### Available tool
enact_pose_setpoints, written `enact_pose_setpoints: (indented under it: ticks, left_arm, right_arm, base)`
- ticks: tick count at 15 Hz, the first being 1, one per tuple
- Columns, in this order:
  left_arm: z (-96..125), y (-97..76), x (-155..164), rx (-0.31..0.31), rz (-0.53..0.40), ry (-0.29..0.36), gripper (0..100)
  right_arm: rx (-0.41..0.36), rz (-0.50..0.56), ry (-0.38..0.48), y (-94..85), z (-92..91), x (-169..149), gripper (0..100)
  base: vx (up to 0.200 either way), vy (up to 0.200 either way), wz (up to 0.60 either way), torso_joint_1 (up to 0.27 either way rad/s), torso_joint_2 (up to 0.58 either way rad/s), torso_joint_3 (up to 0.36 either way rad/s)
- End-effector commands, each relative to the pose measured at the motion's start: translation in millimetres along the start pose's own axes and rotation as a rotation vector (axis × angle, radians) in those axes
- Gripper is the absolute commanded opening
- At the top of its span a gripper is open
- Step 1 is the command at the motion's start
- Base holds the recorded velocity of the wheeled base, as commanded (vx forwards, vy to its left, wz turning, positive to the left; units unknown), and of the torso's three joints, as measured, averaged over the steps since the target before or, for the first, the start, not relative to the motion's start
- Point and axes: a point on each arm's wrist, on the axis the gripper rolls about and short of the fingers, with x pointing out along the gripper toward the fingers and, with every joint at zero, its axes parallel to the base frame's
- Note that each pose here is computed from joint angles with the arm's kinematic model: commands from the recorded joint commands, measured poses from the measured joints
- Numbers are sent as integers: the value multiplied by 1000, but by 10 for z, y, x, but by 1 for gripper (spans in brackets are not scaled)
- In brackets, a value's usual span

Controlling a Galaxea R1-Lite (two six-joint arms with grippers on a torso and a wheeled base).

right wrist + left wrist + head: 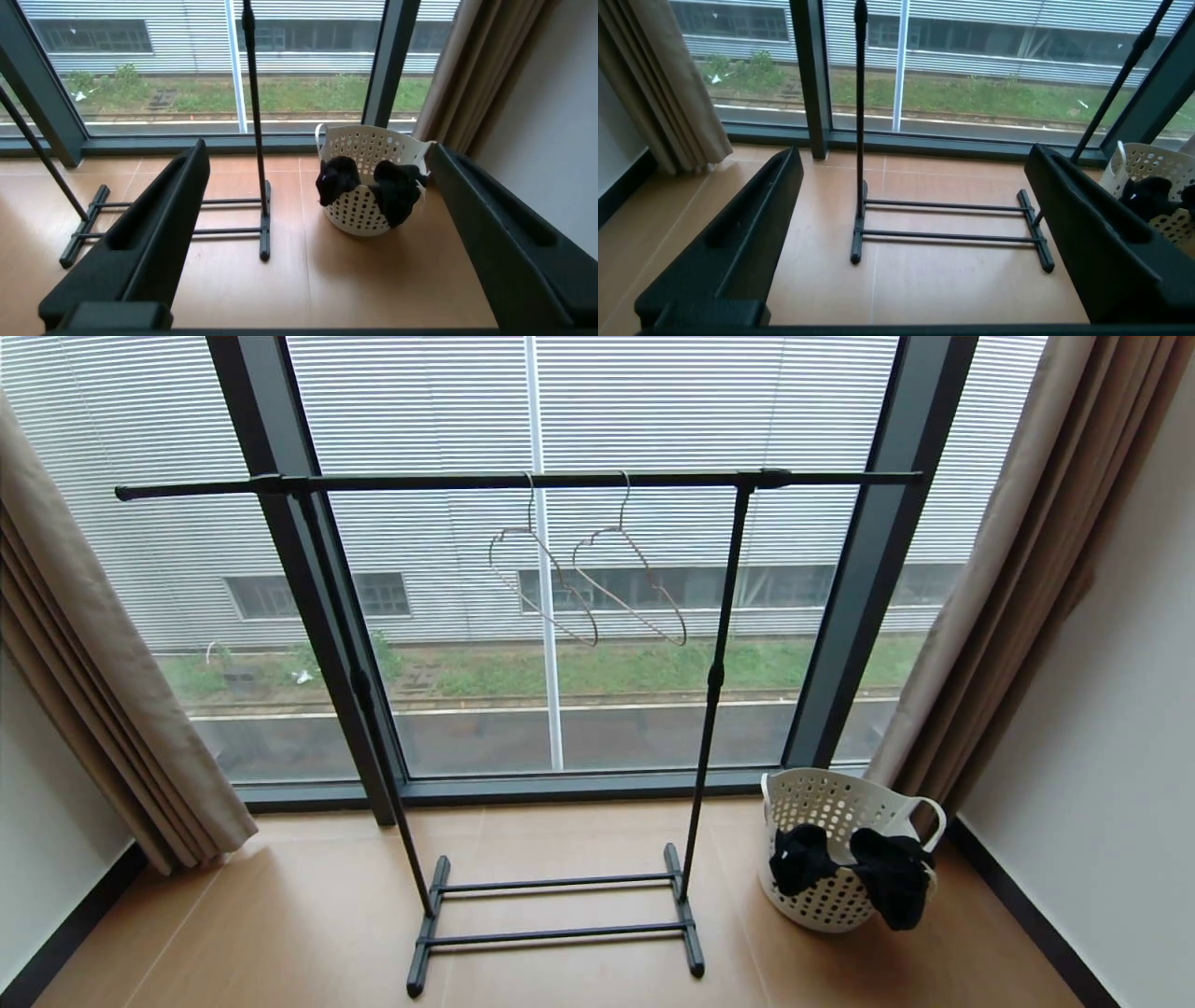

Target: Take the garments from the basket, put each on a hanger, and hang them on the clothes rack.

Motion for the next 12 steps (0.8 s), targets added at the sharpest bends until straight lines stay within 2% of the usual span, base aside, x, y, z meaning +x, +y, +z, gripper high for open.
enact_pose_setpoints:
  ticks: [1,12]
  left_arm:
    - [0,0,1,0,1,2,100]
    - [0,0,1,0,1,2,100]
  right_arm:
    - [0,0,0,0,0,0,100]
    - [0,0,0,0,0,0,100]
  base:
    - [0,0,0,-256,564,310]
    - [0,0,0,-203,522,315]
